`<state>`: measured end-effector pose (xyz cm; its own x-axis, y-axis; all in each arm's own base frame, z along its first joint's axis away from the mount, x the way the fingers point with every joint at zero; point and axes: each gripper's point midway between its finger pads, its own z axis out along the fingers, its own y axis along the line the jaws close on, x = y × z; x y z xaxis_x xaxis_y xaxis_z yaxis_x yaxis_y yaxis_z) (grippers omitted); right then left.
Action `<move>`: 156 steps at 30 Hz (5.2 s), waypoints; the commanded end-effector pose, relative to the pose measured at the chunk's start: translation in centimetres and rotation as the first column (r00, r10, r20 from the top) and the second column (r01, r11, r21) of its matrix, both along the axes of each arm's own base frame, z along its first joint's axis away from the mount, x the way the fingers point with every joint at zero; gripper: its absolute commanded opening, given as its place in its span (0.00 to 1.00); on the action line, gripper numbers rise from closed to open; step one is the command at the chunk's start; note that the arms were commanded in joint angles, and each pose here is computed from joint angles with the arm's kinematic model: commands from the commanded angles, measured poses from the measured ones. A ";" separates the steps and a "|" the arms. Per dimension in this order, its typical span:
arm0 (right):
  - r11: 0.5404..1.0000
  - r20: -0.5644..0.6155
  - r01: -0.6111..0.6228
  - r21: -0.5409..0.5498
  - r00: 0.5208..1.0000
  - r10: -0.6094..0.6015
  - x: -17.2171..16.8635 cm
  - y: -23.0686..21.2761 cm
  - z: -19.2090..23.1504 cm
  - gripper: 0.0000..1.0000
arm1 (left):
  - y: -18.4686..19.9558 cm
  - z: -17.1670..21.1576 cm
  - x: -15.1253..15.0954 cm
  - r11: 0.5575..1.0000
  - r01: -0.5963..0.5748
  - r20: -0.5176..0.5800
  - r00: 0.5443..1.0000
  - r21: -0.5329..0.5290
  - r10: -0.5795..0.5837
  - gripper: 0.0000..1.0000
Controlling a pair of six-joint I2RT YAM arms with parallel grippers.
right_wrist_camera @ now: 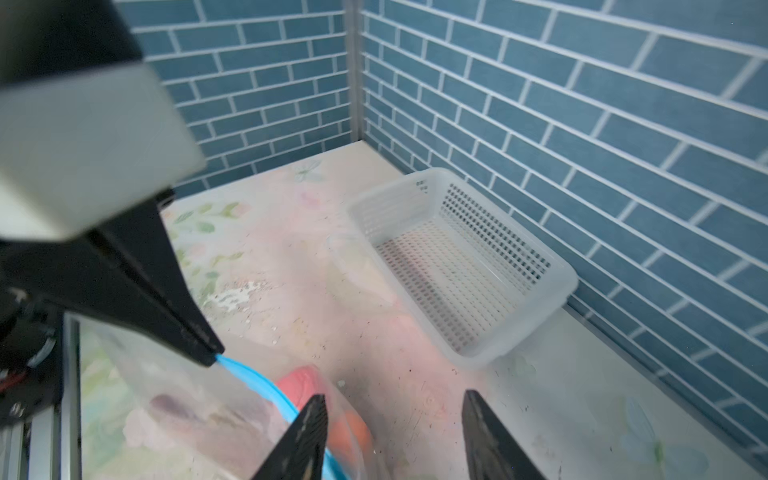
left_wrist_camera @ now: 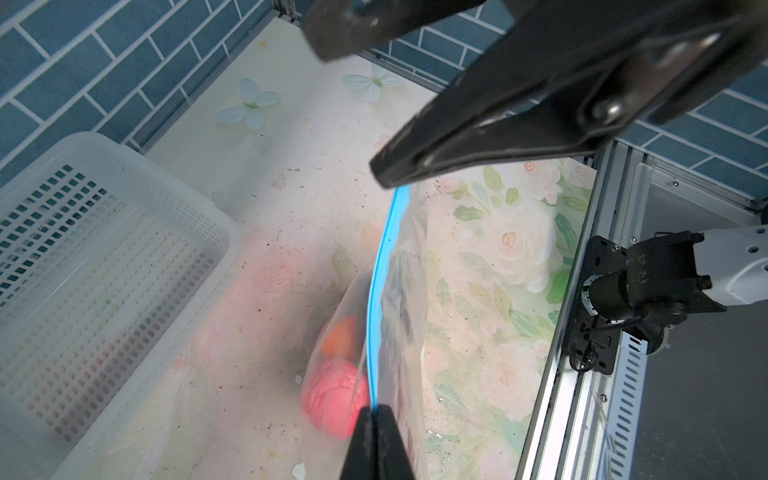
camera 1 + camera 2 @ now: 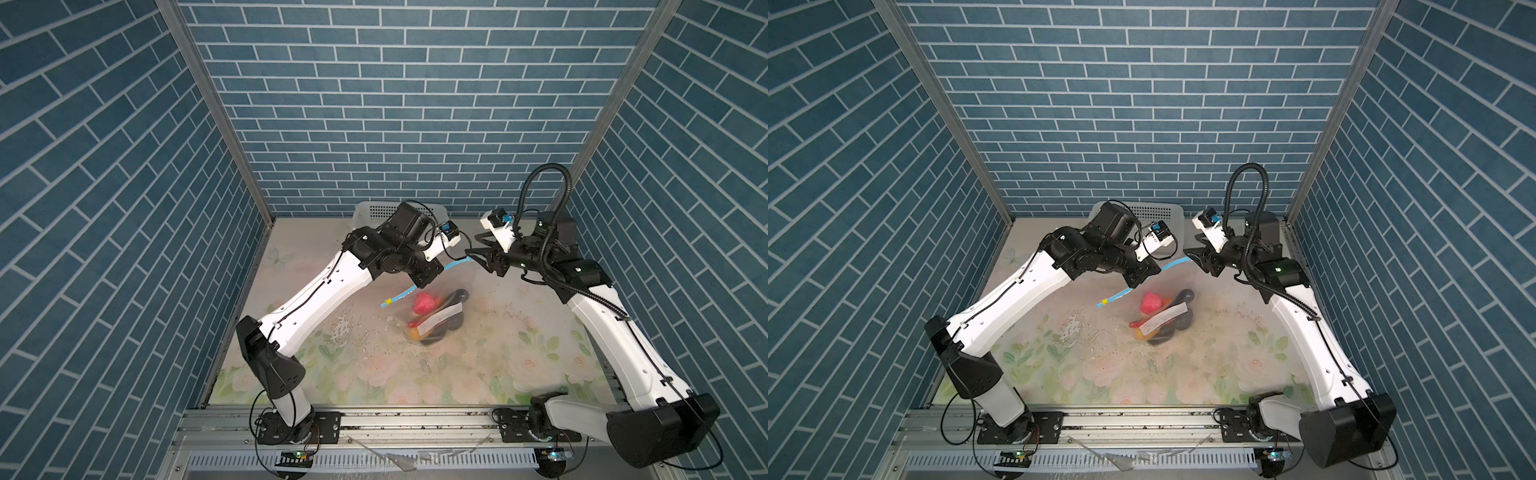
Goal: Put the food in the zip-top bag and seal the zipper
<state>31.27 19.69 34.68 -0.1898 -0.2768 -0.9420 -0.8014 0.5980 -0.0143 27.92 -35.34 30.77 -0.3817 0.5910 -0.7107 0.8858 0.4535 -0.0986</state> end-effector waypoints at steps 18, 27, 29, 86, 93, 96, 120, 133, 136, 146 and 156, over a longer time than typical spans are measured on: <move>0.580 -0.695 0.765 0.279 0.578 -0.428 -2.0 -6.9 -6.7 0.55 | -1.4 2.3 1.4 0.922 -0.375 -0.249 0.906 -0.098 0.342 0.00; 0.557 -0.670 0.798 0.229 0.544 -0.505 -1.3 -8.7 -8.0 0.57 | -2.9 6.9 1.8 0.772 -0.569 -0.298 0.818 -0.285 0.493 0.00; 0.522 -0.668 0.832 0.188 0.498 -0.553 -1.1 -9.8 -8.2 0.58 | -3.2 7.6 1.9 0.731 -0.609 -0.332 0.789 -0.309 0.517 0.00; 0.788 -0.593 0.616 -0.016 0.628 -0.503 0.6 -4.3 -10.4 0.55 | 10.3 -13.7 1.5 0.370 -0.928 -0.661 0.309 -0.050 0.684 0.00; 0.847 -0.593 0.522 -0.097 0.654 -0.471 -0.6 -1.0 -12.8 0.52 | 12.6 -17.3 0.1 0.449 -0.892 -0.682 0.355 -0.044 0.639 0.00; 0.873 -0.597 0.470 -0.134 0.664 -0.449 -1.4 0.6 -14.0 0.48 | 13.9 -18.1 0.0 0.477 -0.877 -0.664 0.385 -0.048 0.640 0.00; 0.952 -0.608 0.159 -0.263 0.738 -0.292 -7.1 8.2 -19.3 0.36 | 18.5 -26.9 -0.8 0.558 -0.823 -0.527 0.428 0.107 0.734 0.00; 0.956 -0.593 0.154 -0.251 0.756 -0.277 -6.9 8.4 -19.5 0.36 | 18.7 -27.8 0.3 0.631 -0.766 -0.429 0.532 0.125 0.730 0.00; 0.957 -0.593 0.152 -0.246 0.758 -0.272 -6.8 8.6 -19.6 0.36 | 18.7 -27.5 0.5 0.645 -0.758 -0.411 0.558 0.102 0.721 0.00; 0.957 -0.582 0.161 -0.242 0.765 -0.275 -6.4 8.5 -19.2 0.36 | 18.7 -26.6 1.2 0.623 -0.782 -0.389 0.580 -0.018 0.716 0.00; 0.959 -0.580 0.170 -0.226 0.767 -0.273 -6.1 8.7 -19.0 0.36 | 19.6 -27.2 1.5 0.617 -0.787 -0.326 0.587 -0.016 0.741 0.00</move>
<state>24.72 28.39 15.86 -0.7918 -0.2685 -0.5485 -0.5054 0.7922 0.3419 28.41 -16.08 3.46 -0.8395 -0.1156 -0.5309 0.1389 0.8989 -0.4155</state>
